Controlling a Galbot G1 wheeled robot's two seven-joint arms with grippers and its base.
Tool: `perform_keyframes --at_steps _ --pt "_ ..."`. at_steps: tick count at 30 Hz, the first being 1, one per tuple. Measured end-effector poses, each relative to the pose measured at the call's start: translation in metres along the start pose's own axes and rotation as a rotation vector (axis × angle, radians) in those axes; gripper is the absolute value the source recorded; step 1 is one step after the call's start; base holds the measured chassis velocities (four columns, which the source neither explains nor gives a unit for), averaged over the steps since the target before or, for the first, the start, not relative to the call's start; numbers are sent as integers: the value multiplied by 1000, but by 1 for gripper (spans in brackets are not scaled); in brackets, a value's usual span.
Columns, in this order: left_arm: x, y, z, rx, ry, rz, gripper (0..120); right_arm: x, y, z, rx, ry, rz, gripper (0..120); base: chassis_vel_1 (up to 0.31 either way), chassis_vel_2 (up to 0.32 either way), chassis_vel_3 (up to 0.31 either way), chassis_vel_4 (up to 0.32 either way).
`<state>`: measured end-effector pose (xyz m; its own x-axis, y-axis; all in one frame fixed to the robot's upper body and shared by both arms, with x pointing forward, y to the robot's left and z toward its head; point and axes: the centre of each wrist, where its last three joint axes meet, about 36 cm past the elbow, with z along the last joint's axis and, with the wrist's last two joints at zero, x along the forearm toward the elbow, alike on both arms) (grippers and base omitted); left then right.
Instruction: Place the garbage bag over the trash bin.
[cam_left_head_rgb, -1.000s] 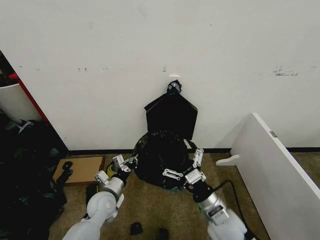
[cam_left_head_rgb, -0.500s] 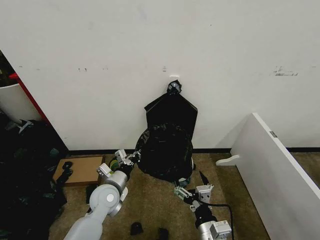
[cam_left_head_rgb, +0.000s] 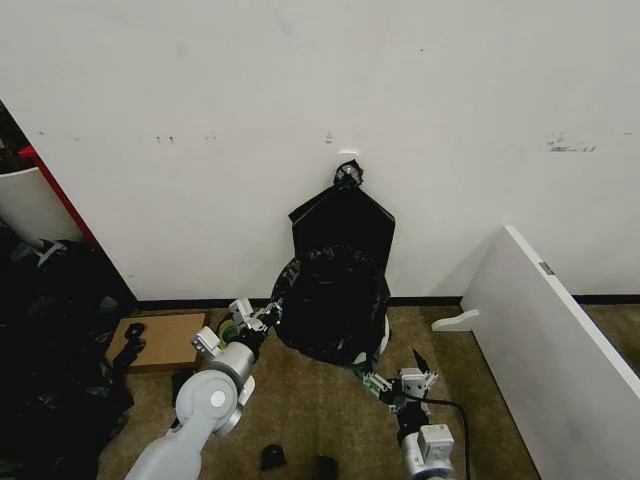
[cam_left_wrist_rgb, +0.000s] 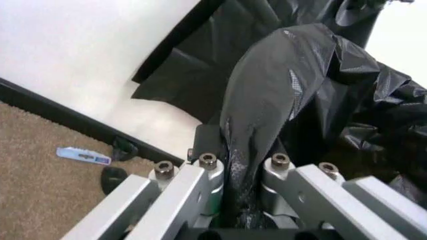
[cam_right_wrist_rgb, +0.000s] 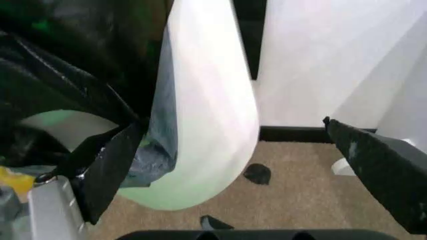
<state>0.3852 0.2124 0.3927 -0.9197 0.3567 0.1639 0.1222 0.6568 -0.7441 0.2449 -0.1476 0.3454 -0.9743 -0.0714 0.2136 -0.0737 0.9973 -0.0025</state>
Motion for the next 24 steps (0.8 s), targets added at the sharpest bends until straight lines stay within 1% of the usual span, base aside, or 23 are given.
perform_keyframes --at_steps 1,4,5,9,11,13,14,17,21,24 --pt "1 -1 0 1 0 4 4 -2 0 3 -1 -2 -10 100 0 0 0 0" --pt "4 -7 -2 6 -1 21 4 -11 -3 19 -24 -61 -64 100 0 0 0 0" --pt "4 -7 -2 6 -1 21 4 -11 -3 19 -24 -61 -64 100 0 0 0 0" --pt "7 -10 -3 6 5 30 4 -20 -8 29 -38 -118 -112 100 0 0 0 0" --pt "9 -11 -4 3 13 35 4 -32 -19 39 -45 -170 -164 100 0 0 0 0" --pt "9 -11 -4 2 13 35 4 -35 -22 42 -44 -183 -175 100 0 0 0 0" --pt "9 -11 -4 -1 14 35 4 -38 -27 47 -39 -209 -192 100 0 0 0 0" --pt "8 -9 -2 -17 14 29 4 -41 -38 56 -19 -268 -236 100 0 0 0 0" --pt "5 -4 1 -34 11 18 4 -38 -45 59 6 -289 -266 100 0 0 0 0" --pt "2 3 5 -52 -3 -2 4 -32 -56 58 40 -329 -334 100 0 0 0 0"
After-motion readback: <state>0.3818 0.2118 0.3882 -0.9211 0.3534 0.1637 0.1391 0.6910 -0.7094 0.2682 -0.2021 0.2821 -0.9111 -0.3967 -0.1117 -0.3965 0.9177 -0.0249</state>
